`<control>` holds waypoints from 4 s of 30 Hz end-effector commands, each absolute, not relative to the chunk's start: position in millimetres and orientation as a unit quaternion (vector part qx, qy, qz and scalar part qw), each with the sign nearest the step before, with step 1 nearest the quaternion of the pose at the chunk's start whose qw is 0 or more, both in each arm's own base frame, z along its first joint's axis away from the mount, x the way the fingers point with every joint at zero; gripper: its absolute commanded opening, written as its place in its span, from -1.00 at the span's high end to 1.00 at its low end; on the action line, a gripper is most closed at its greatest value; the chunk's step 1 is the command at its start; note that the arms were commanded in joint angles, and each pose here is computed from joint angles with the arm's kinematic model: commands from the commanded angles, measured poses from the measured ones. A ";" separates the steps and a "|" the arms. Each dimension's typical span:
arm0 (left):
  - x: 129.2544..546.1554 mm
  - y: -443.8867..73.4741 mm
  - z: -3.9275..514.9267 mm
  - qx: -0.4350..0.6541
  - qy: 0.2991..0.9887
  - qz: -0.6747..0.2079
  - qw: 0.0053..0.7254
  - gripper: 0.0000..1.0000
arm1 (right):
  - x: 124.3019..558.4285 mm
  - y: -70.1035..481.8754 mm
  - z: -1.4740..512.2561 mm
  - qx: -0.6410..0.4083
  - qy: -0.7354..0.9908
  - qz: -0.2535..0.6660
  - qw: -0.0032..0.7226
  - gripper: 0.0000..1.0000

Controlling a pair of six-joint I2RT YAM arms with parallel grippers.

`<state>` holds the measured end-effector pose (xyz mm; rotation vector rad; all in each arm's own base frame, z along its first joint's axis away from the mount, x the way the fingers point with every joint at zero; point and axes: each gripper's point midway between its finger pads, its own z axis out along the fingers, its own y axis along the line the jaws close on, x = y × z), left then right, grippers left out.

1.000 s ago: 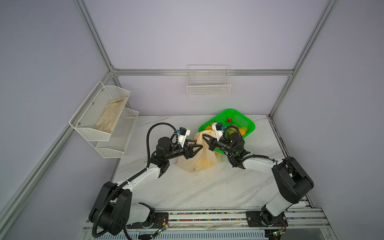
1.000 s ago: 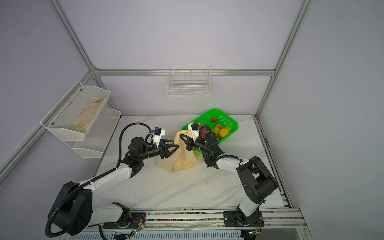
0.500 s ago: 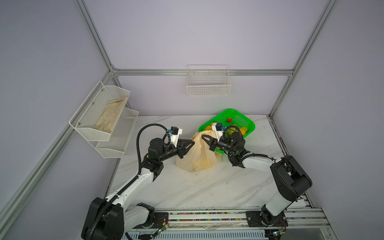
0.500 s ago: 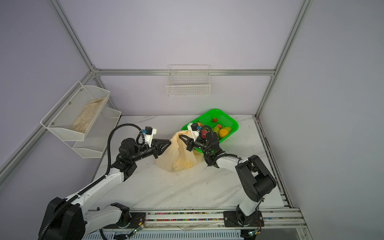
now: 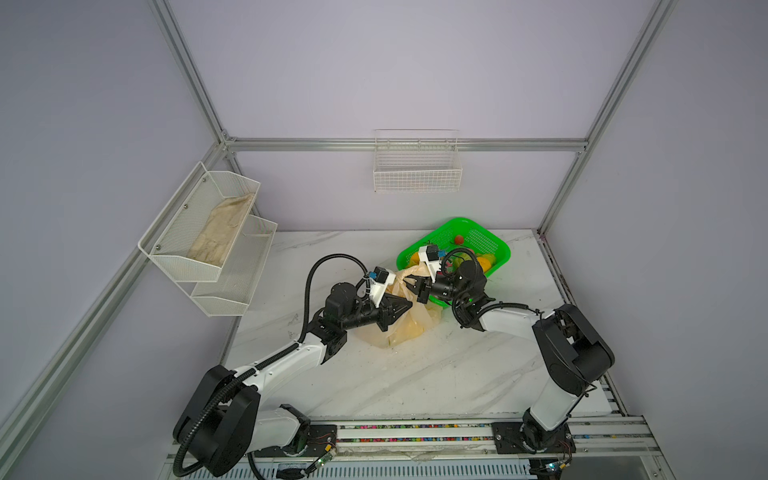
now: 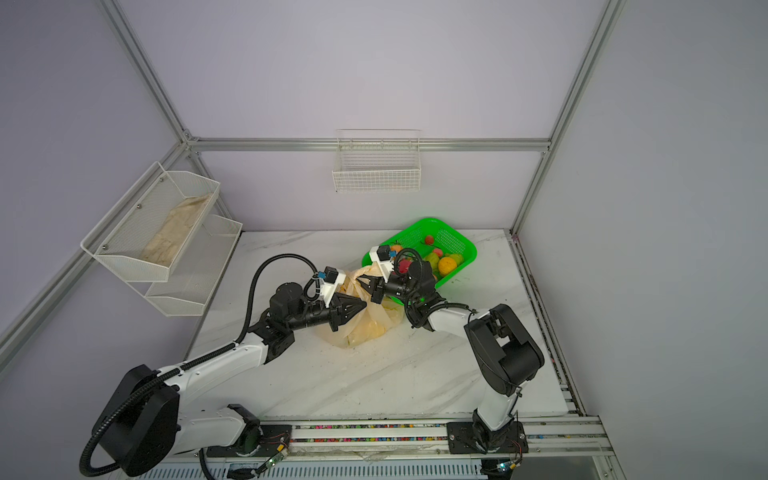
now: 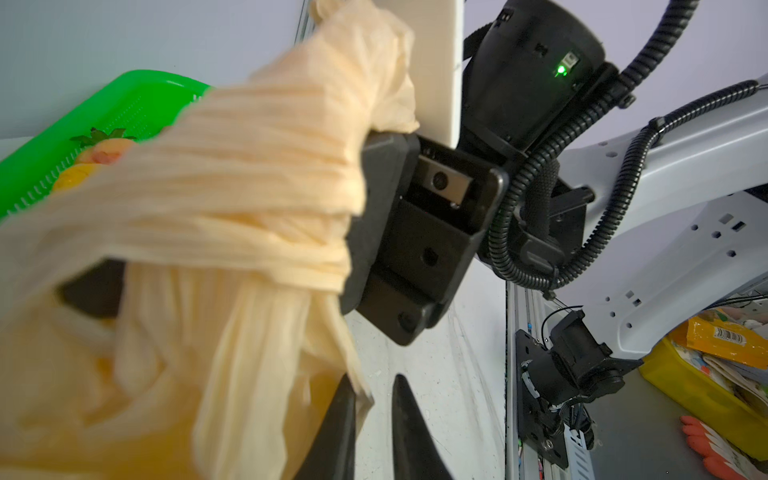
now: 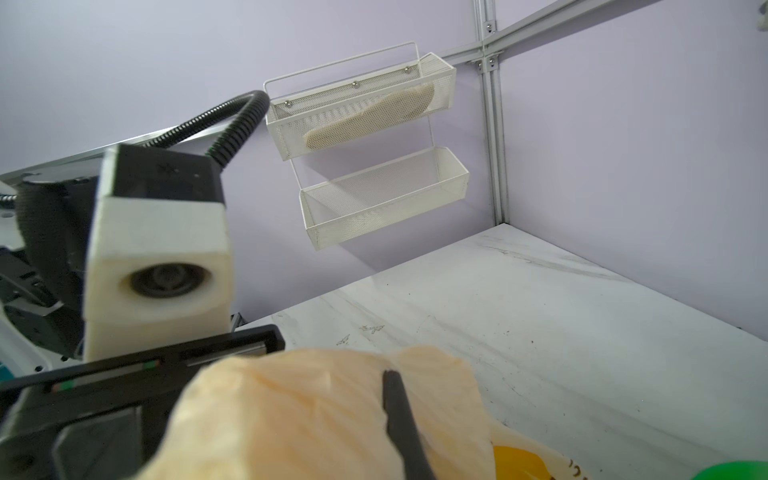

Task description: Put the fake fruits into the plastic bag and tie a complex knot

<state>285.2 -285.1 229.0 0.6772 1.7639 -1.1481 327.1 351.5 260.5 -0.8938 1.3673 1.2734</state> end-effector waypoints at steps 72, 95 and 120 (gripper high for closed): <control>288.5 -277.5 218.0 0.249 0.672 -0.435 0.546 0.49 | 353.2 367.7 289.0 -0.307 0.567 0.493 0.584 1.00; 283.2 -275.9 214.6 0.241 0.663 -0.437 0.557 0.34 | 317.0 364.7 321.7 -0.288 0.500 0.617 0.535 1.00; 257.6 -201.4 304.6 0.157 0.641 -0.360 0.659 0.01 | 306.0 360.4 292.1 -0.365 0.483 0.632 0.484 1.00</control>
